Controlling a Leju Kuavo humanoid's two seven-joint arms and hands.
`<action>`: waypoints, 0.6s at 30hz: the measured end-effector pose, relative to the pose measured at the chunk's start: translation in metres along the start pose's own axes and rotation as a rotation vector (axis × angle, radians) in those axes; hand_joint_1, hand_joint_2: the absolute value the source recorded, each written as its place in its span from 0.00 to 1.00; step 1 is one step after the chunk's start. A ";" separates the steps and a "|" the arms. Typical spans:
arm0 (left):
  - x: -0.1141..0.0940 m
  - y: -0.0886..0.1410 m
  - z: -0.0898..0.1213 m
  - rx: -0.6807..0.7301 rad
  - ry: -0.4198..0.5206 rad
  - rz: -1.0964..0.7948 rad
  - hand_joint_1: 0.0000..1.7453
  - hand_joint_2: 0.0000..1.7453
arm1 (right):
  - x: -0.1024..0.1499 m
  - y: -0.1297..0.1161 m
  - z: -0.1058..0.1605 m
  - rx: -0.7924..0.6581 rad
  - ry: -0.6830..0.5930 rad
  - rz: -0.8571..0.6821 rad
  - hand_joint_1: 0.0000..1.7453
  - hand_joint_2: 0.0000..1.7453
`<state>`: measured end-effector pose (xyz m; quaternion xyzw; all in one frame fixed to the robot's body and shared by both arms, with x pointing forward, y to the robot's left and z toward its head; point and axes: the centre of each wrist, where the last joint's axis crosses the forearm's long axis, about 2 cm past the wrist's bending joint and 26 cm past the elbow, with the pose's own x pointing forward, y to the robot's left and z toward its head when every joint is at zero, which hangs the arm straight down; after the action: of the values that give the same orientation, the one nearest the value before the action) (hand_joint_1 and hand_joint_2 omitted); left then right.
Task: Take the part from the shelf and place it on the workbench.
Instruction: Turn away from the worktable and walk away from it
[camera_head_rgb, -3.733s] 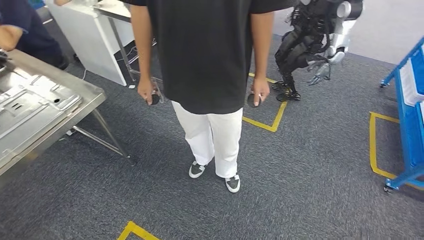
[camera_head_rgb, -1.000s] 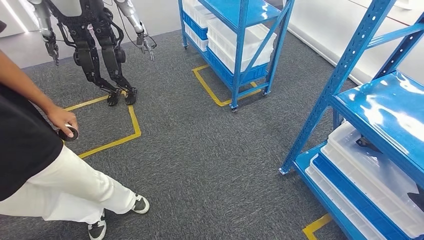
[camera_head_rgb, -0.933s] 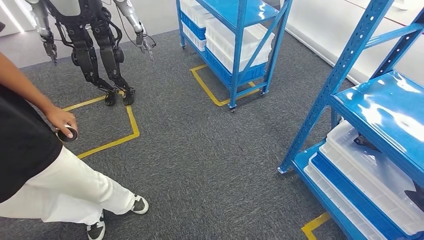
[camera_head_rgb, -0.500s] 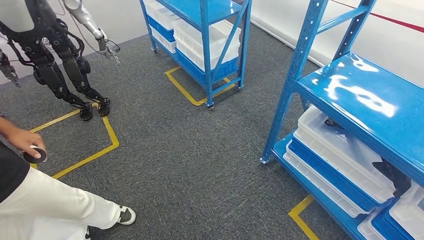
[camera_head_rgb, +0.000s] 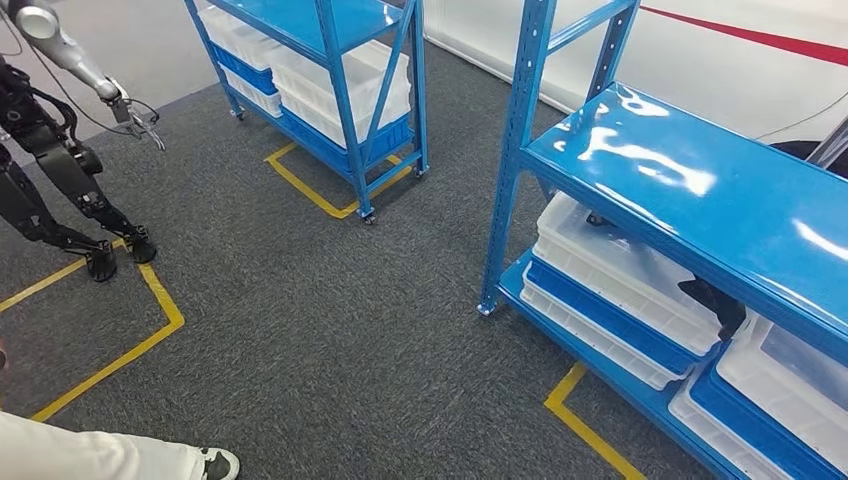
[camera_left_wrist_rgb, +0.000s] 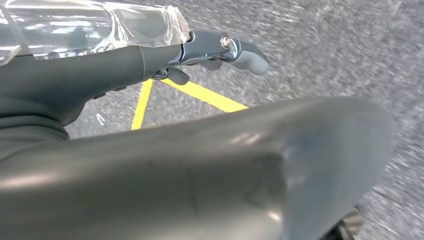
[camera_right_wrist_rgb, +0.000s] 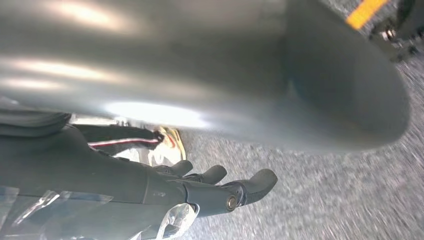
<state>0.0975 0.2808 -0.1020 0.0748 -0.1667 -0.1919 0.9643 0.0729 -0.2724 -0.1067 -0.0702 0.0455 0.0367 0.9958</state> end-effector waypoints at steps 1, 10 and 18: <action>-0.001 0.000 0.000 -0.001 0.004 0.000 0.00 0.00 | -0.001 0.000 0.000 0.000 0.004 -0.001 0.00 0.00; -0.009 -0.004 0.001 -0.011 0.016 -0.005 0.00 0.00 | 0.001 -0.003 0.000 -0.002 0.010 -0.013 0.00 0.00; 0.006 0.002 -0.001 0.001 -0.019 -0.017 0.00 0.00 | 0.003 -0.004 0.000 -0.008 -0.008 -0.027 0.00 0.00</action>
<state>0.1039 0.2806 -0.1005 0.0749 -0.1753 -0.2008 0.9609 0.0757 -0.2765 -0.1063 -0.0748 0.0405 0.0235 0.9961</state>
